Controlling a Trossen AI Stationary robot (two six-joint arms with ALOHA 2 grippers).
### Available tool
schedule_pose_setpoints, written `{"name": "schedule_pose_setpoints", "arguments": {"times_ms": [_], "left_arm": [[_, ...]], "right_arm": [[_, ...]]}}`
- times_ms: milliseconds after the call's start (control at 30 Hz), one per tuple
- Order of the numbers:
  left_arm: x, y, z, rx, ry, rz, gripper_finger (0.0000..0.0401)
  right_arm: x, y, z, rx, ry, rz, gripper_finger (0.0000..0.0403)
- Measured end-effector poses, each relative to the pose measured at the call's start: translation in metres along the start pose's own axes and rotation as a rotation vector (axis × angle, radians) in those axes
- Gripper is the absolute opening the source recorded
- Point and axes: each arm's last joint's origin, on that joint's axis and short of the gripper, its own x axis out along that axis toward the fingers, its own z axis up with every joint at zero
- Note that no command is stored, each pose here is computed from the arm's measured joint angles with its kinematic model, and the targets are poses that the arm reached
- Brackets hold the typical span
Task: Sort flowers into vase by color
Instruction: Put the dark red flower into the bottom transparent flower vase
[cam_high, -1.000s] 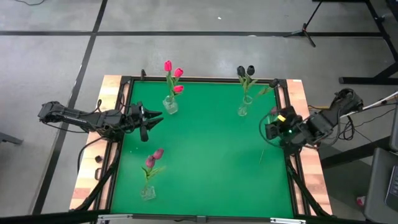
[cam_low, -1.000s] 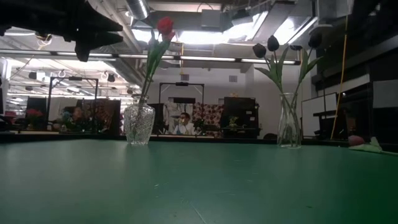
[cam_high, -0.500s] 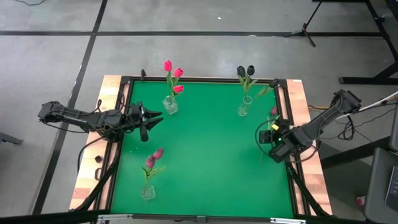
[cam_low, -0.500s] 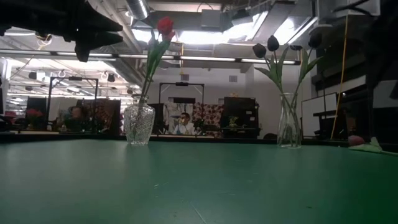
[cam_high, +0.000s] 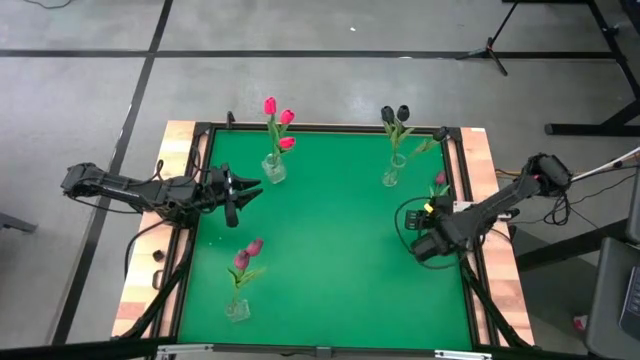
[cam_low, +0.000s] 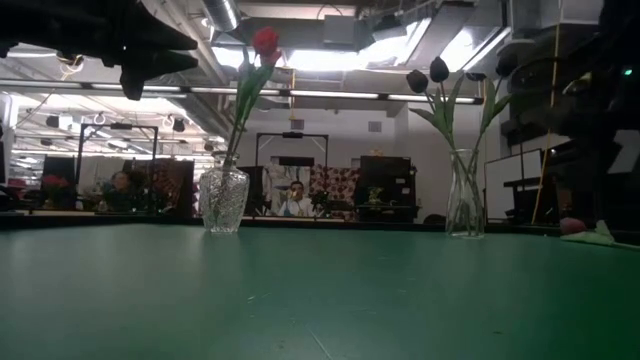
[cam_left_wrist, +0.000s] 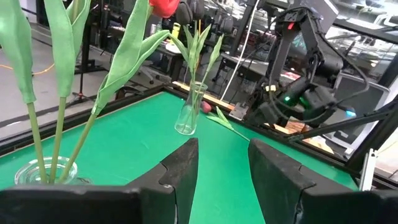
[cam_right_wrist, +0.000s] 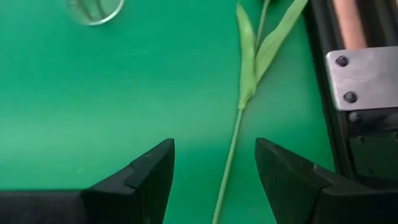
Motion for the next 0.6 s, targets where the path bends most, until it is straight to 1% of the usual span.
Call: {"name": "schedule_pose_setpoints", "arguments": {"times_ms": [267, 433, 600], "left_arm": [[0.0, 0.0, 0.0, -0.005, 0.001, 0.0, 0.0137], [0.0, 0.0, 0.0, -0.004, 0.002, 0.0, 0.0137], [0.0, 0.0, 0.0, -0.004, 0.003, 0.001, 0.0137]], "right_arm": [[0.017, 0.012, -0.001, 0.018, -0.049, -0.115, 0.0222], [0.02, 0.014, -0.003, 0.011, -0.043, -0.145, 0.0222], [0.021, 0.014, -0.004, 0.001, -0.036, -0.148, 0.0222]]}}
